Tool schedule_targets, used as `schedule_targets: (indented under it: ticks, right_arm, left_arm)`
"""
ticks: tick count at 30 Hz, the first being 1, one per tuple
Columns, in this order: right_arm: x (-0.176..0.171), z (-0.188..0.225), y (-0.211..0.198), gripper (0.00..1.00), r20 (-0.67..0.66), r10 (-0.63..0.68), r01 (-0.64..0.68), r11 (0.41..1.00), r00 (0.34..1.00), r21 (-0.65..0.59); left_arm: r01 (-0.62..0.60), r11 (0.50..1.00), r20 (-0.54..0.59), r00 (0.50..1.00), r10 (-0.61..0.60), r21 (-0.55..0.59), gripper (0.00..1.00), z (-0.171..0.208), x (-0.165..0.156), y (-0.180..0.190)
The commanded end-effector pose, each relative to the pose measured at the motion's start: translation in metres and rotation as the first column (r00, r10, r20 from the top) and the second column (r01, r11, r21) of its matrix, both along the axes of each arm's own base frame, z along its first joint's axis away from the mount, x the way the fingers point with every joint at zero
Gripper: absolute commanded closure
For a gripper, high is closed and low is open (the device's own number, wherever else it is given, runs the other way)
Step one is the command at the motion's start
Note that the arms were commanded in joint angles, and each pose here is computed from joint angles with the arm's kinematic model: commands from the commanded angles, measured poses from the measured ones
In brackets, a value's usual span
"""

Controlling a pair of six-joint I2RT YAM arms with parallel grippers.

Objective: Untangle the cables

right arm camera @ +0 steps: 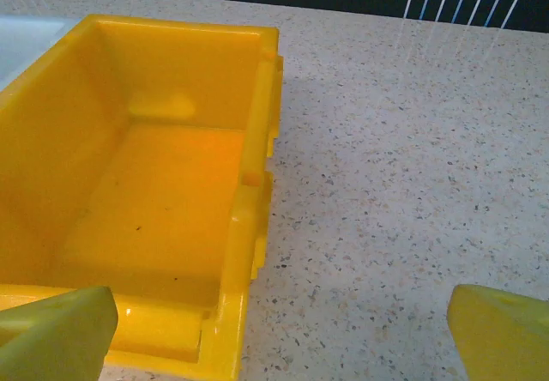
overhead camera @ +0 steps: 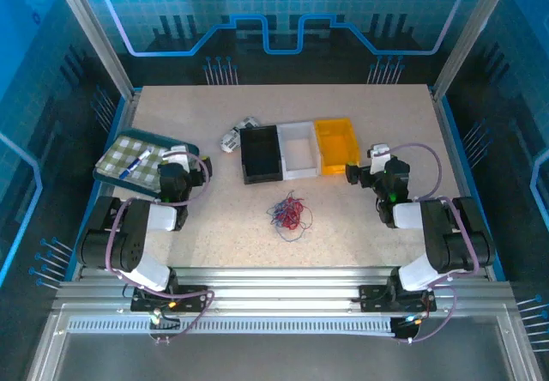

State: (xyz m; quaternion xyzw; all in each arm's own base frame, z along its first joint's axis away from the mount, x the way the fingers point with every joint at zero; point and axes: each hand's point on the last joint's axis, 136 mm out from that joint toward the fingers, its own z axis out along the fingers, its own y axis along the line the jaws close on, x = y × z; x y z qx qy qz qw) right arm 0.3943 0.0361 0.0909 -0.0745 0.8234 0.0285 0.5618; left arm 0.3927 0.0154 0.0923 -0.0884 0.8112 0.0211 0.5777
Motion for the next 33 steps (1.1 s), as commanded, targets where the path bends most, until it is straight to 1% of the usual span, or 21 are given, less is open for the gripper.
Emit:
schedule_targets:
  ticks: [1, 8, 11, 33]
  right_arm:
    - [0.004, 0.0062, -0.0011, 0.0, 0.028, -0.01, 0.01, 1.0, 1.0, -0.027]
    - [0.005, 0.0067, -0.0018, 0.0, 0.026, 0.003, -0.003, 1.0, 1.0, -0.003]
    - [0.0048, 0.0062, -0.0015, 0.0, 0.024, 0.005, -0.005, 1.0, 1.0, -0.002]
    - [0.0048, 0.0062, -0.0016, 0.0, 0.024, 0.004, -0.004, 1.0, 1.0, -0.002]
  left_arm:
    - [0.022, 1.0, 0.019, 1.0, -0.022, 0.01, 0.01, 0.0046, 0.0028, -0.0018]
    - [0.023, 1.0, 0.019, 1.0, -0.023, 0.01, 0.01, 0.0044, 0.003, -0.002]
    - [0.075, 0.997, 0.009, 0.997, -0.076, 0.009, 0.01, 0.0038, 0.0052, -0.0109]
    - [0.075, 0.997, 0.011, 0.997, -0.075, 0.008, 0.01, 0.0044, 0.0053, -0.0105]
